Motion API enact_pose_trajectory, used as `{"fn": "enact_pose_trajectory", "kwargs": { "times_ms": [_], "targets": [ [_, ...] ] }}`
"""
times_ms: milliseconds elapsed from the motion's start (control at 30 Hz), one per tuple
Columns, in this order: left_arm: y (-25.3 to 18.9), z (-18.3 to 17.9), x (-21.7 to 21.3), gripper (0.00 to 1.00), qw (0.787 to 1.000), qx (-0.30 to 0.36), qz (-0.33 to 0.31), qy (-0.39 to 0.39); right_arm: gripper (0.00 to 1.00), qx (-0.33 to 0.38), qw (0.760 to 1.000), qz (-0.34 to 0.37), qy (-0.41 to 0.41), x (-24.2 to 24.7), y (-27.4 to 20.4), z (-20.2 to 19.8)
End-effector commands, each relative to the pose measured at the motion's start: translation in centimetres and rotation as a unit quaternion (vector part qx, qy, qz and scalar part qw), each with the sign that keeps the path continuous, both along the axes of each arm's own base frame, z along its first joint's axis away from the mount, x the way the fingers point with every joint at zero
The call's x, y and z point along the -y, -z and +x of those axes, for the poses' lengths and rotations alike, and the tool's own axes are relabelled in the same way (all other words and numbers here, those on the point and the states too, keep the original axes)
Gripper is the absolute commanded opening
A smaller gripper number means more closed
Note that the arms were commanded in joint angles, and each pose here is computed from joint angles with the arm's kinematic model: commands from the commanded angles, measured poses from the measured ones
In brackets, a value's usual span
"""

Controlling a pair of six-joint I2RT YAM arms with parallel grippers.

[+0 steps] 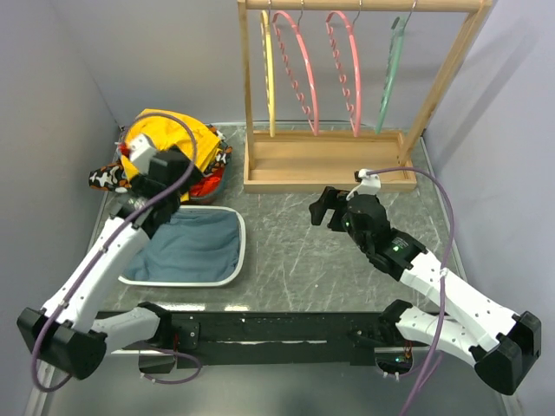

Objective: Place the shorts on the hanger

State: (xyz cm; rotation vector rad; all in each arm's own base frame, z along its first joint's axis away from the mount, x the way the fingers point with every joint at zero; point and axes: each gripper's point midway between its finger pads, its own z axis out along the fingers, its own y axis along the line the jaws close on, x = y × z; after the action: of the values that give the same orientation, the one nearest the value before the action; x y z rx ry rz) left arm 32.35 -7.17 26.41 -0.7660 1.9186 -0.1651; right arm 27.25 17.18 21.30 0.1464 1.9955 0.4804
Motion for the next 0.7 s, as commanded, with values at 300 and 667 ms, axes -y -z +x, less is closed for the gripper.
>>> {"fn": "enact_pose_trajectory", "kwargs": {
  "times_ms": [300, 667],
  "targets": [
    [-0.5, 12.4, -7.5, 0.86, 0.987, 0.002, 0.023, -0.162, 1.00, 0.020, 0.998, 0.017, -0.056, -2.9, -2.6, 0.8],
    [3.1, 18.0, -7.4, 0.53, 0.988, -0.012, 0.034, -0.150, 1.00, 0.012, 0.996, 0.019, -0.083, -4.1, -2.4, 0.9]
  ]
}}
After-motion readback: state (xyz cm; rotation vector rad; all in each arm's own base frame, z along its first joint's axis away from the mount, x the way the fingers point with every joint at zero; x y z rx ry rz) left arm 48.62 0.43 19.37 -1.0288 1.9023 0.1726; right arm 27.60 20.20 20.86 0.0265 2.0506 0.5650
